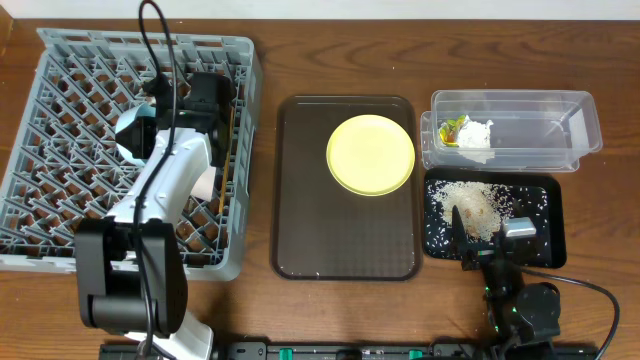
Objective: Sort waste into correct bins and load items into the dishwasher
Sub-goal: 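Place the light-blue bowl in the rack with the left gripper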
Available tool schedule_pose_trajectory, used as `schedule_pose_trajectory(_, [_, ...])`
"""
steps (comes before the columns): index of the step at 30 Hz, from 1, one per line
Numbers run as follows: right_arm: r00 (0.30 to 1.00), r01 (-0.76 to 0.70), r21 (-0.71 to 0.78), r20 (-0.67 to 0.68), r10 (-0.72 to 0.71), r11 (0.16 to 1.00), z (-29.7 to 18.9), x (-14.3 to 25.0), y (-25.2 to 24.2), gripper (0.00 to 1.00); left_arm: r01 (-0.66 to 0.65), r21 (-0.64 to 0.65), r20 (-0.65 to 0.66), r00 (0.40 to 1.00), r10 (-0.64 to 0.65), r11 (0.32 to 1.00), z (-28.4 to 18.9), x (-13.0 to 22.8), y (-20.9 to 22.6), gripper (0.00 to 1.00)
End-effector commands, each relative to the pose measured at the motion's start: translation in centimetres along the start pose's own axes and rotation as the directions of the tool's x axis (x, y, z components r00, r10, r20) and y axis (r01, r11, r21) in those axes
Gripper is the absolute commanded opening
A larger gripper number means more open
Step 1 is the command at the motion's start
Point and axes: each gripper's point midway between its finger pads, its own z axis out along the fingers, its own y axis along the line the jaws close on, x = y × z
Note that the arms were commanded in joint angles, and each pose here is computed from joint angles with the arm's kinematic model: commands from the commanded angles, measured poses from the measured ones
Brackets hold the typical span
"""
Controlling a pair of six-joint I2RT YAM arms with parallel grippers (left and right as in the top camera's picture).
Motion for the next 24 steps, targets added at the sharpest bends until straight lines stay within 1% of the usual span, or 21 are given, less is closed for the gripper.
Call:
schedule_pose_trajectory(1, [1.000, 0.010, 0.010, -0.002, -0.010, 1.000, 0.0, 0.1, -0.2, 0.99, -0.038, -0.040, 0.012, 0.999, 0.039, 0.998, -0.4, -0.2, 0.0, 0.08])
schedule_pose_trajectory(9, [1.000, 0.010, 0.010, -0.001, -0.010, 1.000, 0.0, 0.1, -0.2, 0.99, -0.105, -0.027, 0.072, 0.992, 0.107, 0.994, -3.3, -0.3, -1.1, 0.08])
schedule_pose_trajectory(12, [1.000, 0.010, 0.010, -0.001, -0.010, 1.000, 0.0, 0.1, -0.2, 0.99, -0.125, -0.017, 0.065, 0.990, 0.125, 0.992, -3.8, 0.5, -1.3, 0.17])
schedule_pose_trajectory(13, [1.000, 0.010, 0.010, -0.001, -0.010, 1.000, 0.0, 0.1, -0.2, 0.99, -0.120, -0.017, 0.059, 0.991, 0.121, 0.993, -3.9, 0.8, -1.2, 0.26])
schedule_pose_trajectory(16, [1.000, 0.010, 0.010, -0.001, -0.010, 1.000, 0.0, 0.1, -0.2, 0.99, -0.108, -0.009, 0.057, 0.992, 0.108, 0.994, -4.5, 1.4, -0.9, 0.38])
schedule_pose_trajectory(17, [1.000, 0.010, 0.010, -0.001, -0.010, 1.000, 0.0, 0.1, -0.2, 0.99, -0.096, 0.016, 0.060, 0.994, 0.095, 0.995, -5.0, 1.5, -1.0, 0.44])
schedule_pose_trajectory(18, [1.000, 0.010, 0.010, -0.001, -0.010, 1.000, 0.0, 0.1, -0.2, 0.99, -0.087, 0.071, 0.064, 0.995, 0.082, 0.994, -5.8, 1.5, -1.4, 0.47])
schedule_pose_trajectory(22, [1.000, 0.010, 0.010, -0.001, -0.010, 1.000, 0.0, 0.1, -0.2, 0.99, -0.039, 0.292, 0.112, 0.994, 0.007, 0.956, -10.1, 1.0, -2.1, 0.51])
schedule_pose_trajectory(24, [1.000, 0.010, 0.010, -0.001, -0.010, 1.000, 0.0, 0.1, -0.2, 0.99, -0.016, 0.427, 0.137, 0.989, -0.047, 0.904, -12.9, 0.8, -2.4, 0.53])
